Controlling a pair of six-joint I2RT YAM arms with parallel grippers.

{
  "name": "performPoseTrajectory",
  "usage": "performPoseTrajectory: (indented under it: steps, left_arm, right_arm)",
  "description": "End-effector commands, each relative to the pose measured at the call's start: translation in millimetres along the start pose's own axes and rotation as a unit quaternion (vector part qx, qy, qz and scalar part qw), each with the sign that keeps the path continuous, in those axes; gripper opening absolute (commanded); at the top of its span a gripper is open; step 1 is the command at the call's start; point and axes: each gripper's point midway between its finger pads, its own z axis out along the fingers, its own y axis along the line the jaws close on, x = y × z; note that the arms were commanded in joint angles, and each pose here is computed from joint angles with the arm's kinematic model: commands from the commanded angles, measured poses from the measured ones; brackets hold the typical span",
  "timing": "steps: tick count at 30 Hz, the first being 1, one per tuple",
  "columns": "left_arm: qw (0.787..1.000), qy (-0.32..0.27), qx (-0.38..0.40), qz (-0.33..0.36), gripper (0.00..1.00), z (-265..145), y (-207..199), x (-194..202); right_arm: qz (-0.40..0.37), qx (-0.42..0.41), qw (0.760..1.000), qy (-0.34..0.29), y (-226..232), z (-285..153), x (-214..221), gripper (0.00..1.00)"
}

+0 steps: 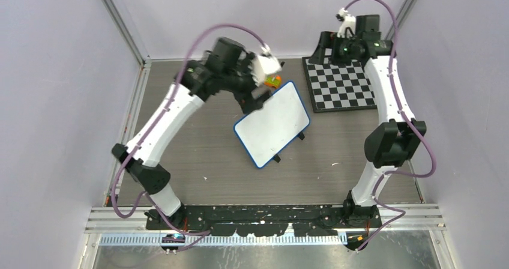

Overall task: Write a sentence on the whiteboard
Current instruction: Move the whiteboard stand to the center of the board, then open the whiteboard marker at the center of the board.

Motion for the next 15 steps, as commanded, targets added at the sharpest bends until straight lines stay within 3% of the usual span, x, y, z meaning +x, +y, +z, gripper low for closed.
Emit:
performPoseTrajectory:
  steps: [1, 6, 15]
  left_arm:
    - [0.981, -0.106, -0.057, -0.154, 1.00, -65, 46, -6]
    - [0.947, -0.121, -0.129, -0.269, 1.00, -99, 76, 45]
    - [0.934, -0.126, -0.160, -0.293, 1.00, -120, 69, 74]
  right_arm:
    - [-0.035, 0.027, 0.999, -0.021, 15, 26, -22, 0.91]
    - [-0.069, 0.033, 0.997, 0.005, 27, 69, -16, 0.87]
    - [-0.101, 0.028, 0.994, 0.012, 44, 117, -14, 0.79]
